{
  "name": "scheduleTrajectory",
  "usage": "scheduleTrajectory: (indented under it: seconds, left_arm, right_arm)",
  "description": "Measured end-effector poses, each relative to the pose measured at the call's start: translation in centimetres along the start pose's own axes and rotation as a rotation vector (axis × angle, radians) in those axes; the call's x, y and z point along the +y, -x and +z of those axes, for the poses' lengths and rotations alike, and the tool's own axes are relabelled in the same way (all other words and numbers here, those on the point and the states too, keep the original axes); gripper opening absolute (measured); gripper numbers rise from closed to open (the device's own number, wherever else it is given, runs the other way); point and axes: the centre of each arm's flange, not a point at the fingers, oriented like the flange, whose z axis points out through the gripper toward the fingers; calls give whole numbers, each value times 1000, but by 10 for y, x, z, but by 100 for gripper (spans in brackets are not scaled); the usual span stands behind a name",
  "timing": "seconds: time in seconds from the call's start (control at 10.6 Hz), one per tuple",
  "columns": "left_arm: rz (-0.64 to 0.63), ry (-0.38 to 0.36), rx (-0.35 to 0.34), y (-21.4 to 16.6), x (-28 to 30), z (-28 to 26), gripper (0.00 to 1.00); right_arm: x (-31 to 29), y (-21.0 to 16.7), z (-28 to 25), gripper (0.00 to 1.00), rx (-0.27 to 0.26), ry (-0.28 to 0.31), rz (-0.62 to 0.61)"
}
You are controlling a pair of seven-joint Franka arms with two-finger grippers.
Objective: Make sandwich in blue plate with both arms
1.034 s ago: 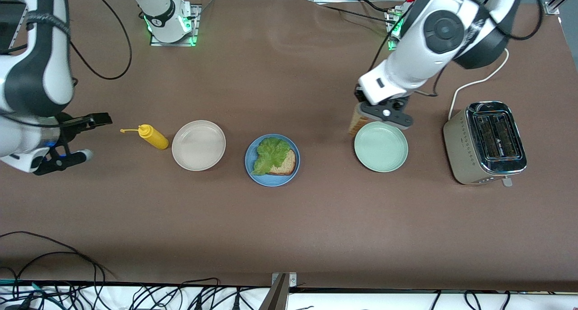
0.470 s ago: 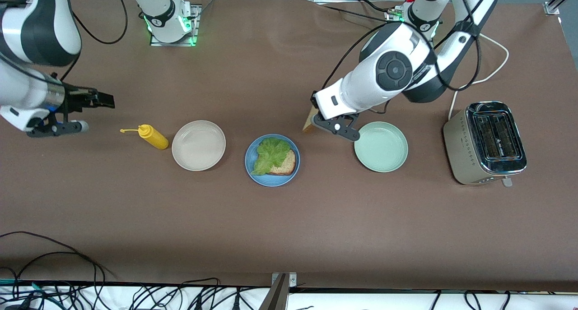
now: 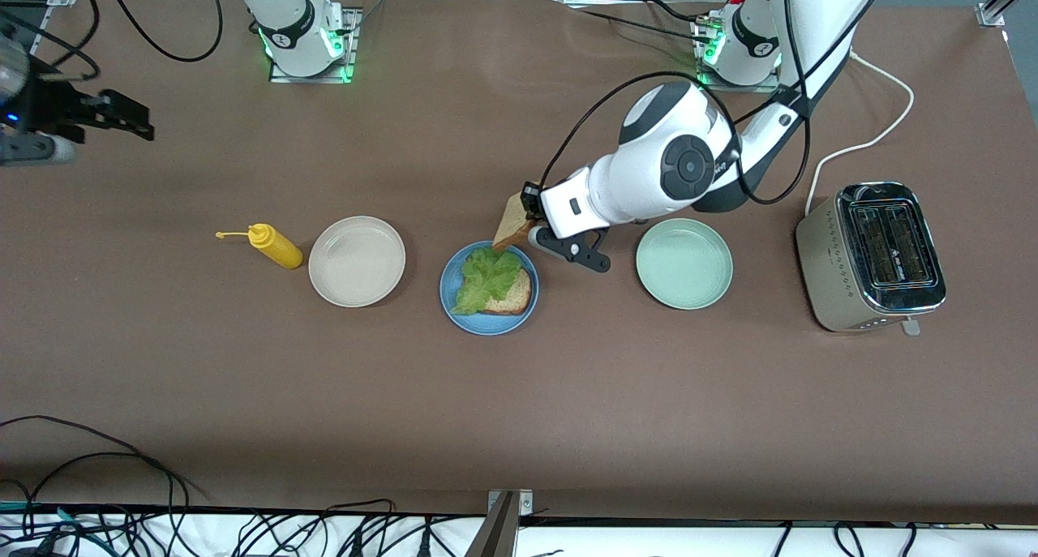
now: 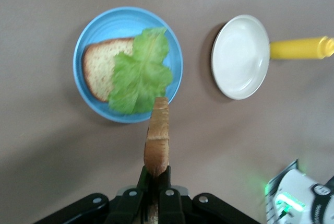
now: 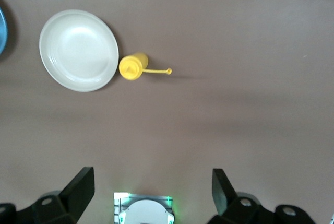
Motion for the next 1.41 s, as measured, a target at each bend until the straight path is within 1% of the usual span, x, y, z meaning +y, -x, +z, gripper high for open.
scheduleTrajectory:
  seconds: [0.09,0.19,0.28,0.47,0.75,0.94,1.22,1.41]
  left_arm:
    - [-12,32,8,-10,-3,3,9]
    - [-22,66,30,-22,-5,6,9]
    - [-41,105,59,-35,-10,11,9]
    - [-81,162,91,-51,-22,28,9]
    - [-111,222,70,-57,-28,70,9]
    - [-130,243,79,-61,-34,92,9]
    - [-138,251,81,-66,-42,97,8]
    - [-134,249,79,-68,-50,101,13]
  right_arm:
    - [2,1,-22,100,41,5,12]
    - [7,3,-34,100,65,5,25]
    - [16,3,-38,100,71,-1,41]
    - [26,-2,-36,100,43,-15,60]
    - [24,-10,-39,100,38,-33,62]
    - [24,-11,-38,100,28,-35,62]
    - [22,-17,-30,100,11,-36,59]
    - [22,-19,-26,100,0,-37,58]
